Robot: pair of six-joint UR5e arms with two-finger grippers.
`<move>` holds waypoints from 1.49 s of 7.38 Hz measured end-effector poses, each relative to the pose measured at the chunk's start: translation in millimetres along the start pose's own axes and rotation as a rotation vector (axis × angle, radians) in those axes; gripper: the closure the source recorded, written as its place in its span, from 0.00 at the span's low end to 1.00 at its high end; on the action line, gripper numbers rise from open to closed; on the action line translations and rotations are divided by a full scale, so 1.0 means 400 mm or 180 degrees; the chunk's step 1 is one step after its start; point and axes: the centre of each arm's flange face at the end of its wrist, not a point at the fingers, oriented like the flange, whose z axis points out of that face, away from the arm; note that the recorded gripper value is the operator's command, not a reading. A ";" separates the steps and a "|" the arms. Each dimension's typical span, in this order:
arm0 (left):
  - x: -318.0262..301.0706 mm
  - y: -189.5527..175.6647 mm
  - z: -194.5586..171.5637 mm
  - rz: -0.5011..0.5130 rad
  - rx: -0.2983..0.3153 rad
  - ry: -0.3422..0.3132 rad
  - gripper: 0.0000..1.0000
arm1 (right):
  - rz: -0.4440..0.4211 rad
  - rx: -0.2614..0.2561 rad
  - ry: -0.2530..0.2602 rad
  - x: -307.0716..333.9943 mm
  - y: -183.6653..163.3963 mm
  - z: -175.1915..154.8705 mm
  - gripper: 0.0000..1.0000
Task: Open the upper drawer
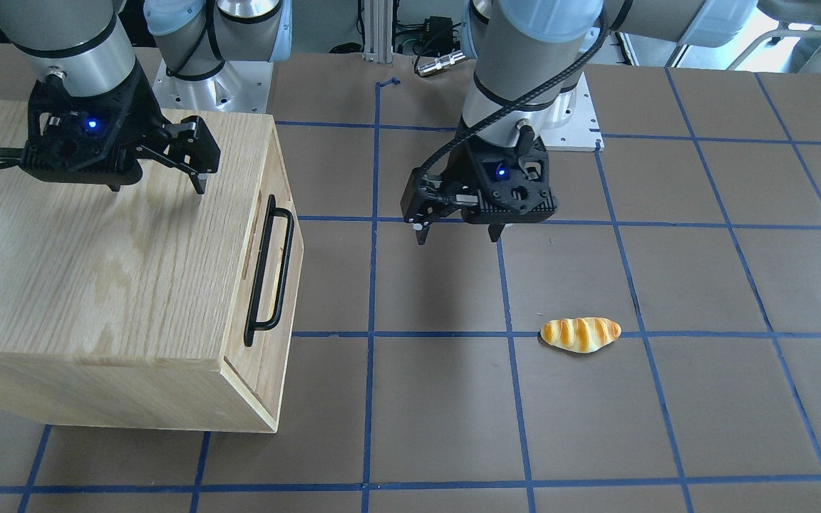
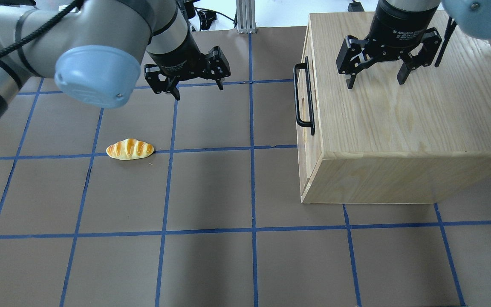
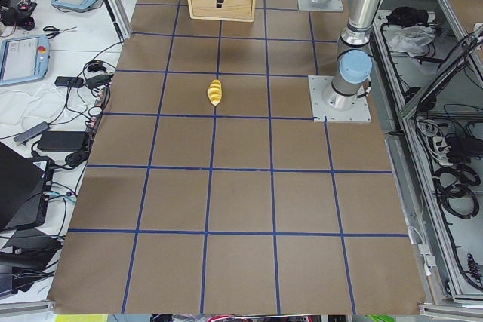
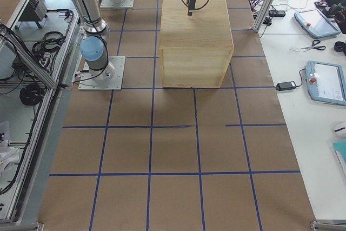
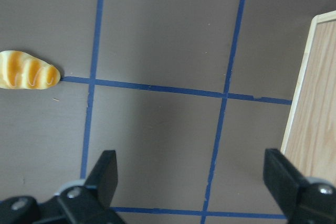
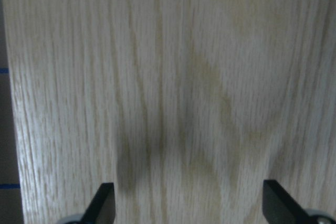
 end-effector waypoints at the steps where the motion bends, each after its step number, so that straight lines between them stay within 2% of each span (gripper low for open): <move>1: 0.058 0.015 0.026 -0.0076 0.0019 0.0124 0.00 | 0.0001 -0.0001 0.0000 0.000 0.000 0.000 0.00; 3: 0.143 0.020 0.076 -0.0296 0.0038 0.0468 0.00 | 0.0001 -0.0001 0.0000 0.000 0.000 0.000 0.00; 5: 0.208 0.039 0.115 -0.0411 -0.0002 0.0664 0.00 | 0.0000 -0.0001 0.0000 0.000 0.000 0.000 0.00; 7: 0.257 0.058 0.130 -0.0408 -0.0014 0.0722 0.00 | -0.0002 -0.0001 0.0000 0.000 0.000 0.000 0.00; 11: 0.286 0.057 0.179 -0.0374 -0.0077 0.0692 0.00 | 0.0000 -0.0001 0.0000 0.000 0.000 0.000 0.00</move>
